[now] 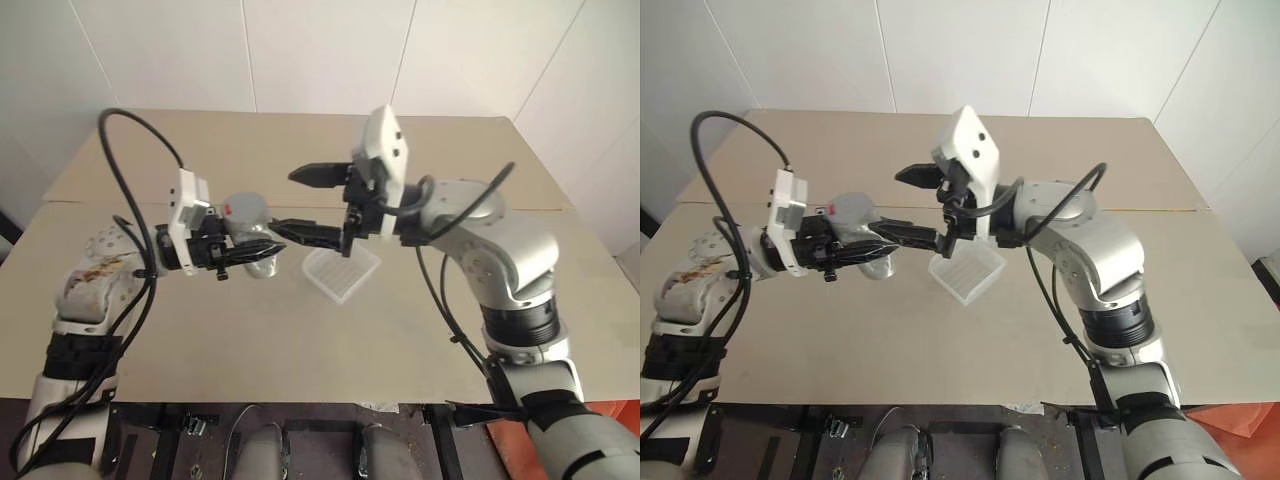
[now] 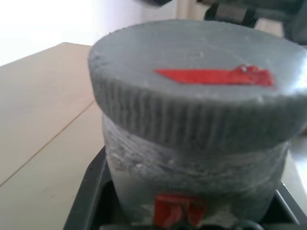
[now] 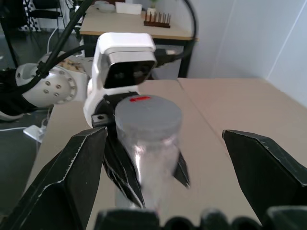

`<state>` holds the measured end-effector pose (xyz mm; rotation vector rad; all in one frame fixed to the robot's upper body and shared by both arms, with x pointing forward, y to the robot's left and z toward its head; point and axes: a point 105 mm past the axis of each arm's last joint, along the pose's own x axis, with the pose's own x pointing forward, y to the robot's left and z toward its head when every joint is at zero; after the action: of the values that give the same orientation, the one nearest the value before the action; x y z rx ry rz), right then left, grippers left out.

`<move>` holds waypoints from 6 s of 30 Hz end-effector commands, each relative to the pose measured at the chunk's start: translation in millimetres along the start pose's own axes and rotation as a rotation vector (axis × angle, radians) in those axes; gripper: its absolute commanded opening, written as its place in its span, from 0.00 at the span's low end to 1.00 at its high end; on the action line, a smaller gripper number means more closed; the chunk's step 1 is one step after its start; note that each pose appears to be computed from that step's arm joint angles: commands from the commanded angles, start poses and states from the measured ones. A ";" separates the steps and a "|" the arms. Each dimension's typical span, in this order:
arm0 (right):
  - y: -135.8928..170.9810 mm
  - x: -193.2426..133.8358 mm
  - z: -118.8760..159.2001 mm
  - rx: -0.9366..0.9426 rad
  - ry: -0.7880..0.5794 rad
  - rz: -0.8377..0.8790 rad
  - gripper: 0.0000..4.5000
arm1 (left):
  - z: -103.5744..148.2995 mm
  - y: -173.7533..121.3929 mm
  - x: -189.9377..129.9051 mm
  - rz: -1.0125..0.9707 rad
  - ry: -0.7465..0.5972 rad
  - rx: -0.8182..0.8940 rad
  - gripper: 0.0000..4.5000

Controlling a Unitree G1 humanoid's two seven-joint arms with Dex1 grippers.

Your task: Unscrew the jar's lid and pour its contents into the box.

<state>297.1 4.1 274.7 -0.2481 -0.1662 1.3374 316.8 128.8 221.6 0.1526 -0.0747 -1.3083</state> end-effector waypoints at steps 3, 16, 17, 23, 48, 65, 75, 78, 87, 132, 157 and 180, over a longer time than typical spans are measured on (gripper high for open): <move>0.0 10.4 12.2 -0.035 -0.021 -0.021 1.00 | 10.6 -1.6 15.2 -0.084 -0.014 0.045 0.43; -1.4 14.2 8.3 0.003 -0.019 -0.013 0.81 | 7.0 -3.7 22.1 -0.140 0.004 0.075 0.43; -1.6 14.2 6.7 0.011 -0.017 -0.006 0.73 | 7.6 -3.9 22.0 -0.144 0.003 0.084 0.43; -3.5 15.4 -2.9 0.060 -0.002 0.036 0.60 | 12.7 -4.3 21.0 -0.155 -0.010 0.132 0.43; -16.0 8.4 13.8 -0.020 -0.169 0.448 0.87 | 33.1 -37.7 0.3 -0.437 -0.072 0.200 0.43; 7.6 19.5 15.8 -0.090 -0.095 -0.006 0.99 | 7.0 -3.6 7.1 -0.233 0.022 0.125 0.43; -20.6 15.9 4.4 -0.042 -0.042 -0.113 0.99 | 10.1 -6.5 -2.9 -0.239 0.035 0.144 0.43; -33.0 -0.9 1.8 -0.032 -0.033 -0.153 0.99 | 10.6 -8.2 -11.3 -0.237 0.043 0.143 0.43; -45.2 -39.4 3.5 -0.028 -0.046 -0.181 0.99 | 6.4 -12.6 -30.3 -0.231 0.082 0.140 0.43; -19.2 -30.7 1.2 -0.108 -0.006 -0.149 0.99 | 3.4 -8.3 -17.7 -0.229 0.054 0.123 0.43; 0.7 36.6 13.5 -0.111 -0.038 -0.138 0.99 | 3.0 -5.2 -5.5 -0.237 0.045 0.136 0.43; -7.3 -20.9 0.6 -0.134 0.007 -0.180 0.99 | 6.5 -5.4 -18.6 -0.214 0.054 0.141 0.43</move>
<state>308.4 -17.3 266.5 -0.3339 -0.2057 1.1327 310.6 145.6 216.4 0.2909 -0.0577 -1.4990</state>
